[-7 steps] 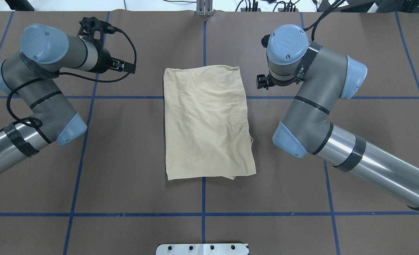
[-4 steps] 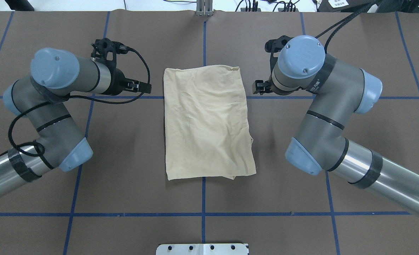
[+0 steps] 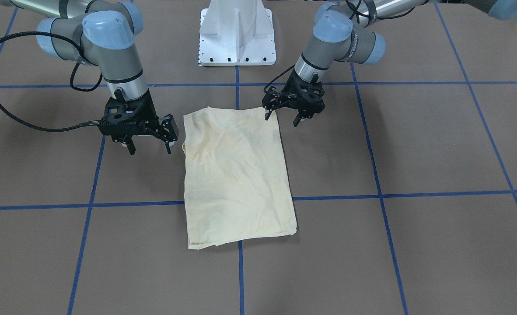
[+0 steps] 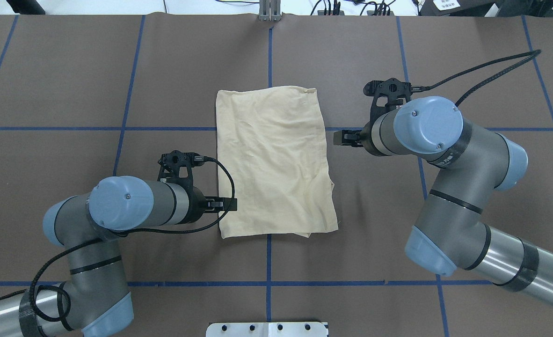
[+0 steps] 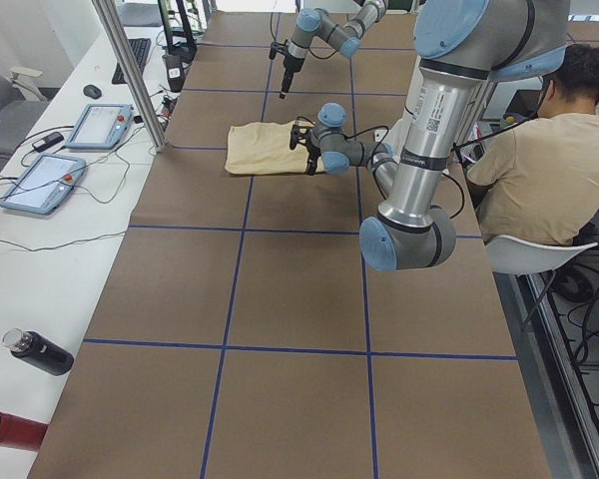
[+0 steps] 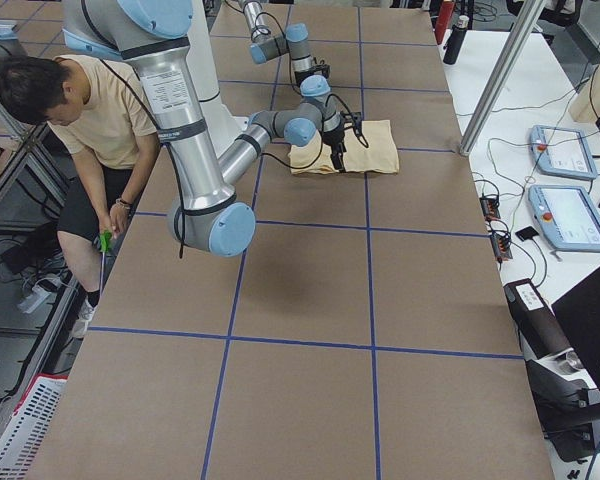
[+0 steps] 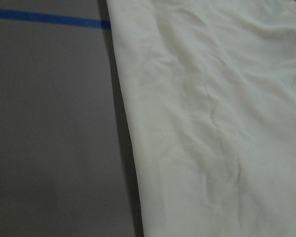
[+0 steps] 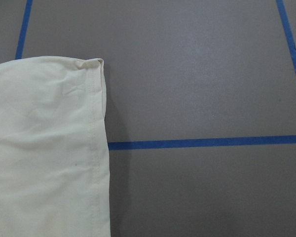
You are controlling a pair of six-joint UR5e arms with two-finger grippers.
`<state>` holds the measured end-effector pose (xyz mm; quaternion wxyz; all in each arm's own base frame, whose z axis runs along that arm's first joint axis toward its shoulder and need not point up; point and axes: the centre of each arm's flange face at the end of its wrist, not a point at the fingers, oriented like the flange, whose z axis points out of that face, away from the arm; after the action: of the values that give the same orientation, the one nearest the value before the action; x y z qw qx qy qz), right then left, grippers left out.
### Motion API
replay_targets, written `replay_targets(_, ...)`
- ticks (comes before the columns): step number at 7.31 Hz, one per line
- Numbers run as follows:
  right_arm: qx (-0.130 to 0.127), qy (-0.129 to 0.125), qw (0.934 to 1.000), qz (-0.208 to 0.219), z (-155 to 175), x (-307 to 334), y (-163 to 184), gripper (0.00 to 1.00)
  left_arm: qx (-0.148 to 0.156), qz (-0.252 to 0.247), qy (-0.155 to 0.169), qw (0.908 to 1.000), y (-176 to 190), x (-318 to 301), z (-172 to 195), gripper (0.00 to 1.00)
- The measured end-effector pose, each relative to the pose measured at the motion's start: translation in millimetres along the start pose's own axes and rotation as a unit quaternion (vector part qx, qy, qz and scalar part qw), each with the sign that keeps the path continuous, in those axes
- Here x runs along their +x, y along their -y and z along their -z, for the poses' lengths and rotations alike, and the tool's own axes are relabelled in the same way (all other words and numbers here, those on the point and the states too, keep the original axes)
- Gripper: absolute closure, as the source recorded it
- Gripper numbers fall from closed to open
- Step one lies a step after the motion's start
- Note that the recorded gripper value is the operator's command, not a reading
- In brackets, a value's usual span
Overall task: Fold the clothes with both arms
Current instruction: 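Move both grippers down to the folded shirt's edge nearest the robot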
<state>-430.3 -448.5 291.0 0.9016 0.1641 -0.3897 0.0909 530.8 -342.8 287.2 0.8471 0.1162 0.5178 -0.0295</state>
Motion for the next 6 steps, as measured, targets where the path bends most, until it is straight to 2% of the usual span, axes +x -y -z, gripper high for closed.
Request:
replay_targets(3, 0.001, 0.0, 1.0, 0.0, -0.7, -1.1, -3.2, 0.0, -0.024, 0.014, 0.03, 0.9992, -28.3, 13.3, -4.7, 0.5)
replay_targets(6, 0.001, 0.0, 1.0, 0.001, -1.1, -1.6, -4.3, 0.0, -0.032, 0.015, 0.036, 0.9987, -35.5, 18.2, -7.8, 0.51)
